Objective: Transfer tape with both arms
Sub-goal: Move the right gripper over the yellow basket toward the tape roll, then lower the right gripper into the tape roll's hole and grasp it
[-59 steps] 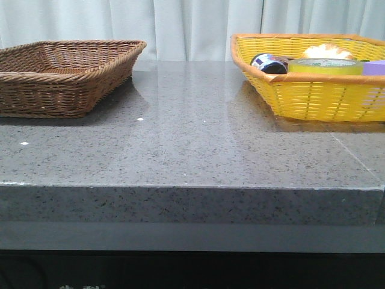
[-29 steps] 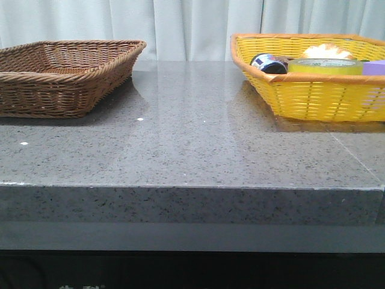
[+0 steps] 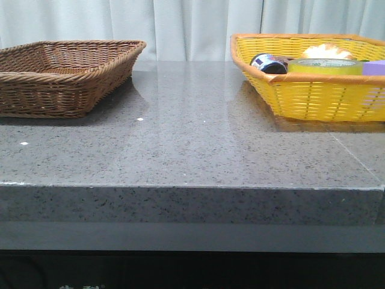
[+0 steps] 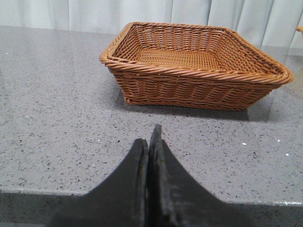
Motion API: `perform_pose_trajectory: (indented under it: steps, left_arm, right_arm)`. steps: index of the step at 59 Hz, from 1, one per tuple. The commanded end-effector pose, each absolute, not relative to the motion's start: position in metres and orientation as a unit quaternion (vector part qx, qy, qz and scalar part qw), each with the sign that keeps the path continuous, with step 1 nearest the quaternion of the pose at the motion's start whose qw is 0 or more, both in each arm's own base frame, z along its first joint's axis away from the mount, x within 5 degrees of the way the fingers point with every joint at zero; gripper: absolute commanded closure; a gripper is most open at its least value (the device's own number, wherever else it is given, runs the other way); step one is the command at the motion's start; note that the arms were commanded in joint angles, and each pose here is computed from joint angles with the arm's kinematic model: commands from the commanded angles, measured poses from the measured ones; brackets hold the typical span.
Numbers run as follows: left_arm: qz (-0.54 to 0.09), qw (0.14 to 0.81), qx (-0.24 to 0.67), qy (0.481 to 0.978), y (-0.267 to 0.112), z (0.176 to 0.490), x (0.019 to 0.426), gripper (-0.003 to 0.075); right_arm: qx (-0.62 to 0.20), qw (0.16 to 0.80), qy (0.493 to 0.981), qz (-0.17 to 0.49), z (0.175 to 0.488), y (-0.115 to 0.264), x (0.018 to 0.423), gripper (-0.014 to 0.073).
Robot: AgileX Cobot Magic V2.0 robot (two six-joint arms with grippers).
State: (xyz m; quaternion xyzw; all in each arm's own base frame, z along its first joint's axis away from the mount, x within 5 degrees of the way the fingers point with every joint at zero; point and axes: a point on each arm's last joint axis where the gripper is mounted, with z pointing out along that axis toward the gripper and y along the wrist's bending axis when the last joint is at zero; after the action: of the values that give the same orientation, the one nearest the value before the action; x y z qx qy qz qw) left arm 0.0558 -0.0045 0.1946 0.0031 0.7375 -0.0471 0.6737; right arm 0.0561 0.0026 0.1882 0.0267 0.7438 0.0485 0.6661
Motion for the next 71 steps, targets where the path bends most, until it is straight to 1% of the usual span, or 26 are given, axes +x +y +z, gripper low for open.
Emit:
perform_pose_trajectory:
  steps: [1,10,19,23,27,31,33,34,36,39,42,50,56,66,68,71]
  left_arm:
    - [-0.047,0.697,0.000,0.715,-0.004,0.190,0.057,0.0740]
    - [-0.047,0.710,-0.001,0.703,-0.004,0.193,0.057,0.0740]
    - [-0.049,0.742,-0.003,0.669,-0.003,0.209,0.055,0.0740]
    - [-0.050,0.752,-0.003,0.657,-0.003,0.224,0.052,0.0740]
    - [-0.051,0.767,-0.003,0.639,-0.003,0.246,0.050,0.0740]
    - [-0.052,0.773,-0.002,0.633,-0.003,0.269,0.049,0.0740]
    - [-0.052,0.770,-0.002,0.636,-0.003,0.280,0.050,0.0740]
    - [-0.052,0.766,-0.001,0.641,-0.004,0.287,0.052,0.0740]
    - [-0.052,0.762,-0.001,0.646,-0.004,0.298,0.055,0.0740]
    - [-0.052,0.754,0.000,0.655,-0.004,0.313,0.061,0.0740]
    - [-0.052,0.748,0.000,0.661,-0.005,0.330,0.069,0.0740]
    - [-0.051,0.729,0.000,0.683,-0.007,0.355,0.098,0.0740]
    - [-0.051,0.716,-0.001,0.696,-0.008,0.360,0.114,0.0740]
    - [-0.049,0.703,-0.001,0.709,-0.008,0.356,0.127,0.0736]
    - [-0.050,0.703,-0.001,0.709,-0.008,0.356,0.126,0.0719]
    - [-0.050,0.703,-0.001,0.709,-0.008,0.356,0.126,0.0662]
  right_arm:
    - [0.026,0.718,0.695,0.042,0.207,0.001,0.053,0.0645]
    - [0.026,0.718,0.694,0.042,0.207,0.001,0.053,0.0645]
    - [0.026,0.753,0.656,0.042,0.224,0.001,0.051,0.0645]
    - [0.024,0.760,0.649,0.040,0.236,0.001,0.048,0.0645]
    - [0.020,0.759,0.650,0.037,0.251,0.001,0.045,0.0645]
    - [0.019,0.756,0.653,0.038,0.271,0.001,0.044,0.0656]
    - [0.019,0.754,0.656,0.038,0.281,0.001,0.045,0.0680]
    - [0.018,0.752,0.658,0.038,0.290,0.001,0.046,0.0706]
    - [0.018,0.750,0.660,0.038,0.299,0.002,0.048,0.0721]
    - [0.018,0.747,0.663,0.038,0.314,0.002,0.054,0.0704]
    - [0.018,0.743,0.668,0.038,0.330,0.002,0.061,0.0706]
    - [0.018,0.734,0.678,0.038,0.362,0.002,0.082,0.0706]
    - [0.019,0.723,0.690,0.037,0.371,0.002,0.097,0.0706]
    - [0.019,0.711,0.702,0.037,0.370,0.002,0.108,0.0691]
    - [0.019,0.710,0.703,0.037,0.370,0.002,0.109,0.0671]
    - [0.019,0.710,0.703,0.037,0.369,0.002,0.109,0.0613]
